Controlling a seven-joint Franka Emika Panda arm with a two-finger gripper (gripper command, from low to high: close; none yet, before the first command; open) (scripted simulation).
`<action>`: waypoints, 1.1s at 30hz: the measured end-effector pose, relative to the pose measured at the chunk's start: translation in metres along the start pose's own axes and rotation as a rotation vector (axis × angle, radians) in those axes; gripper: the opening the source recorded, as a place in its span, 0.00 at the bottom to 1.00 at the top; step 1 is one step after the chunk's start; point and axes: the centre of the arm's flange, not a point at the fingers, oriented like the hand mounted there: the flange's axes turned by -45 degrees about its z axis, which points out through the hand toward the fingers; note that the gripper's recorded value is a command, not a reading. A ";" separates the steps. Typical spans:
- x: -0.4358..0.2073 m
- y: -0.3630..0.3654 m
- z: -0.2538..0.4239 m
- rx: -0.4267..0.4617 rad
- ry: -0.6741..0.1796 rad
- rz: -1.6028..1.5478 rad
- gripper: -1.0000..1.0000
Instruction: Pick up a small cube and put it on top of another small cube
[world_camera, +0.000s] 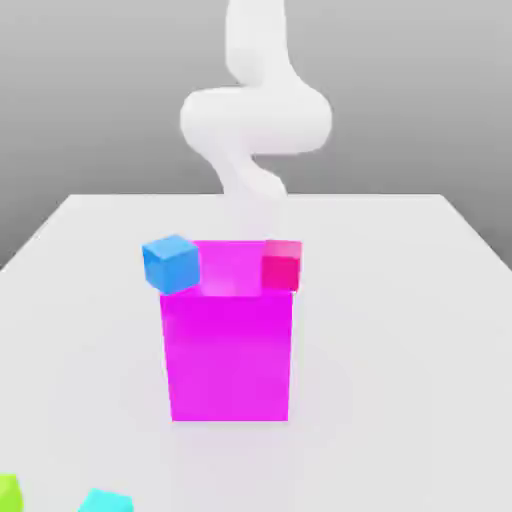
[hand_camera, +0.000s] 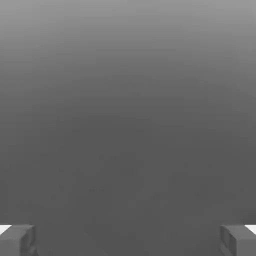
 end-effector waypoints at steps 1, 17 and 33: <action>0.003 0.004 0.017 -0.029 -0.024 0.039 0.50; -0.029 0.134 0.274 -0.381 -0.329 0.655 0.50; -0.192 0.274 0.458 -0.559 -0.564 1.355 0.50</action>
